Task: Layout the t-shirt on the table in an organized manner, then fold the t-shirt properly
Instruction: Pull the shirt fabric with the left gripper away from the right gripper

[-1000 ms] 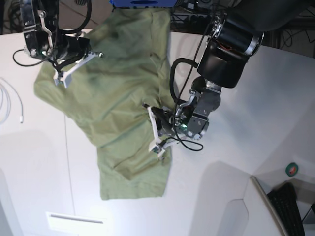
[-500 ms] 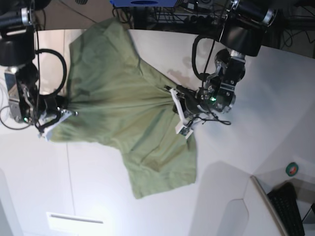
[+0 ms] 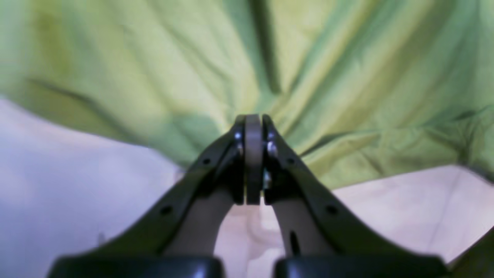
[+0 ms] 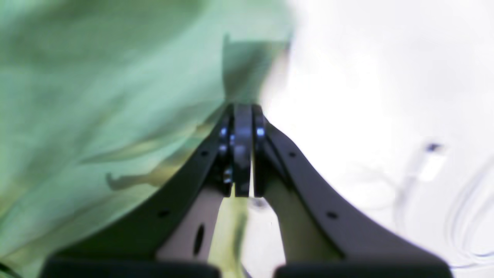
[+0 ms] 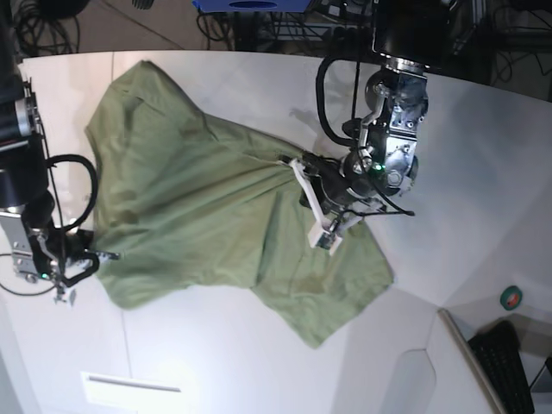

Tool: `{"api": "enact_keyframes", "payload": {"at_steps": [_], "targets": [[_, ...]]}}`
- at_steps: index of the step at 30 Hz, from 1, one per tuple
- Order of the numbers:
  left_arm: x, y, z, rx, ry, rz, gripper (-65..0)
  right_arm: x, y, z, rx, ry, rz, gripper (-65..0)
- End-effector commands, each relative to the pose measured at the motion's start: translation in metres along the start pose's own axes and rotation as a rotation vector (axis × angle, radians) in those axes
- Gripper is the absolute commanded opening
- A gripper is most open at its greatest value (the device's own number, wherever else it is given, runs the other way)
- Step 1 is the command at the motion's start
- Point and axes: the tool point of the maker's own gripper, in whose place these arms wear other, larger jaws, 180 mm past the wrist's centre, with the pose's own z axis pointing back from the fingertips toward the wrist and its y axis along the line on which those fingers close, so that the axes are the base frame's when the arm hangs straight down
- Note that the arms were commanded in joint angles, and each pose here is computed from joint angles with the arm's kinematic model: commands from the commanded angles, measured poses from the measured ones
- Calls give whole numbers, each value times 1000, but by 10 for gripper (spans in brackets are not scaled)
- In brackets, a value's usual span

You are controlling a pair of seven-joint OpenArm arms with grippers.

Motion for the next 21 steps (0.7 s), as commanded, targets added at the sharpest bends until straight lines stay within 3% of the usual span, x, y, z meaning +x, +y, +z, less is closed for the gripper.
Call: {"api": "enact_keyframes", "payload": {"at_steps": [1, 4, 8, 11, 15, 19, 21], "targets": [[19, 22, 13, 56, -46, 12, -650, 38, -9, 22, -1, -95, 2, -650], [28, 58, 38, 142, -83, 76, -650, 40, 1, 47, 35, -155, 64, -650], [52, 82, 55, 201, -144, 81, -650, 13, 13, 86, 135, -224, -1, -650], [68, 75, 37, 168, -75, 42, -650, -14, 26, 107, 200, -254, -74, -650], [98, 78, 8, 183, 18, 141, -650, -42, 44, 112, 234, -236, -61, -650], [126, 85, -10, 233, 73, 202, -332, -58, 47, 107, 240, -205, -64, -650], [138, 82, -17, 230, 88, 175, -232, -64, 46, 105, 236, -193, -64, -650]]}}
